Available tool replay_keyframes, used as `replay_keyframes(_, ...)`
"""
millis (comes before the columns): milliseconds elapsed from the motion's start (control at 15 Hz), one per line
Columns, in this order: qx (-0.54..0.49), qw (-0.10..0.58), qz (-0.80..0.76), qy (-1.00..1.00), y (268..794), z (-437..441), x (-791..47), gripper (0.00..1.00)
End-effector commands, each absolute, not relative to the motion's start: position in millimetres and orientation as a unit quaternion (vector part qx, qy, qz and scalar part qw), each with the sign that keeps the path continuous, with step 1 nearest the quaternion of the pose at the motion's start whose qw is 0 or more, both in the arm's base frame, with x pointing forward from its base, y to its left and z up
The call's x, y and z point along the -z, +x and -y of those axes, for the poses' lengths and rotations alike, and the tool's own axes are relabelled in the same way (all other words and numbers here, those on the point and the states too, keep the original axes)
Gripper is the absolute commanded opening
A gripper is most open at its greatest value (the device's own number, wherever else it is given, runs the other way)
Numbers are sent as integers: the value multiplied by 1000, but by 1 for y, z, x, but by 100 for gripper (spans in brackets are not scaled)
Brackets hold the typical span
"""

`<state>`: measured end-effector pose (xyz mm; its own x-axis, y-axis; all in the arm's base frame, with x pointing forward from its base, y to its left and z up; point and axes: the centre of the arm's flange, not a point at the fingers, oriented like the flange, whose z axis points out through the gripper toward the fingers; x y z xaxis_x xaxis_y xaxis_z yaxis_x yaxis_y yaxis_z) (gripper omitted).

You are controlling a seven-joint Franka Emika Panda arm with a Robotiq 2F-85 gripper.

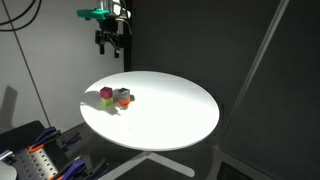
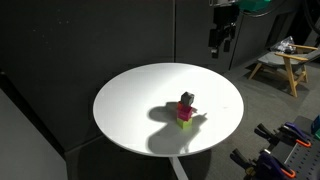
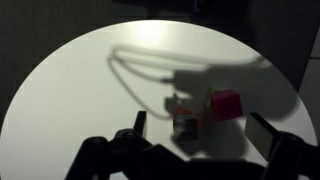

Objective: Put the grey block on top of the orange block

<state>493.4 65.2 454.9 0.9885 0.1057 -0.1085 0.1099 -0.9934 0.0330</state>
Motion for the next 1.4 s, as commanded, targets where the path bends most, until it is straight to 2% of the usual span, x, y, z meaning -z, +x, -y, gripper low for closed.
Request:
replay_keyframes(0, 17, 19, -70, 997, 476, -63, -466, 100)
replay_keyframes(533, -30, 16, -47, 998, 466, -64, -479, 100)
replay_keyframes(1333, -19, 16, -43, 999, 473, -65, -478, 100)
